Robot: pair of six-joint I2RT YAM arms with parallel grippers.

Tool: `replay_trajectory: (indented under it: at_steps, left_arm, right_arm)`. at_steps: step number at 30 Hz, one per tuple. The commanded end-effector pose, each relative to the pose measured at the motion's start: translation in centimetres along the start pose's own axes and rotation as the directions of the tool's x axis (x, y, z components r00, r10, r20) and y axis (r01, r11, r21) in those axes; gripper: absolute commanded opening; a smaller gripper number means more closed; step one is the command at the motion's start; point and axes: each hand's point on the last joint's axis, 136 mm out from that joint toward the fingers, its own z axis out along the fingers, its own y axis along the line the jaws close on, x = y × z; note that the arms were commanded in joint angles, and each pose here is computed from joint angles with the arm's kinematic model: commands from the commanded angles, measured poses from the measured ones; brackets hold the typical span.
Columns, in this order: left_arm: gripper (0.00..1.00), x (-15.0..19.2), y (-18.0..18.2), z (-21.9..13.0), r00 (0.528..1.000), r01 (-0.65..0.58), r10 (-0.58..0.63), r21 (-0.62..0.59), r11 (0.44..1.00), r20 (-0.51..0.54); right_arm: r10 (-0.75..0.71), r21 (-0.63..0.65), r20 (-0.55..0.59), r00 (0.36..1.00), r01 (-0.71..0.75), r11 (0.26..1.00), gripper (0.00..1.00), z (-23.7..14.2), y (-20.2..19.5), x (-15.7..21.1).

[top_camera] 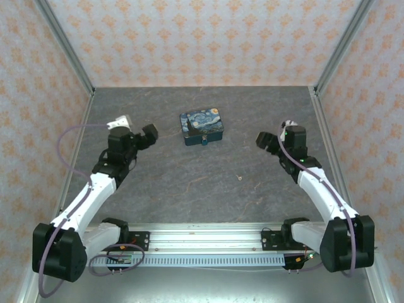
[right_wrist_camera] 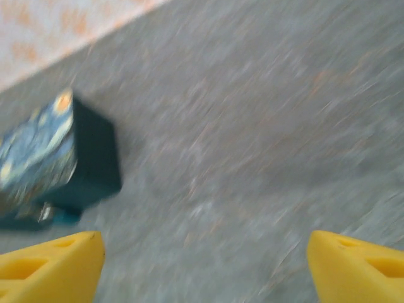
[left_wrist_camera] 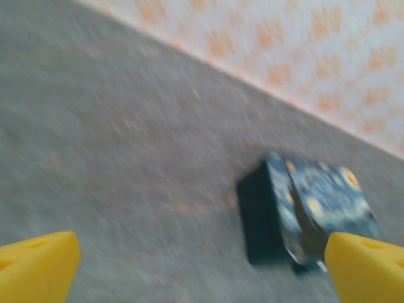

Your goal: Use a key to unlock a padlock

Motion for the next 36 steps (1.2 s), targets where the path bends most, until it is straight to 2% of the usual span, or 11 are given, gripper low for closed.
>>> replay_trajectory:
  at_steps: [1,4,8,14,22,36]
  left_arm:
    - [1.00,6.6,-2.4,0.0,0.967,0.148,-0.129,0.069,0.987,-0.218]
    - [1.00,9.1,-5.2,0.2,0.955,0.156,-0.116,0.128,0.979,-0.273]
    - [0.99,10.7,-8.3,0.7,0.948,0.102,-0.042,0.175,0.979,-0.317]
    - [0.97,11.5,-10.9,1.9,0.942,0.103,-0.030,0.203,0.974,-0.335]
    - [0.97,11.9,-10.7,2.1,0.942,0.093,-0.029,0.177,0.980,-0.333]
    - [0.97,11.7,-10.1,1.9,0.945,0.068,-0.016,0.148,0.987,-0.327]
  right_arm:
    - [0.019,-0.036,-0.276,0.961,-0.030,0.999,0.77,-0.8,1.4,6.9]
    - [-0.039,-0.012,-0.368,0.929,0.037,0.999,0.72,-0.7,1.7,10.0]
    - [-0.088,-0.004,-0.459,0.884,0.097,0.995,0.63,0.3,1.9,12.7]
    - [-0.106,0.018,-0.533,0.840,0.136,0.991,0.51,2.1,1.7,14.4]
    - [-0.097,0.015,-0.582,0.807,0.130,0.991,0.41,3.5,1.5,15.9]
    - [-0.100,-0.012,-0.611,0.785,0.118,0.993,0.27,4.7,2.7,16.3]
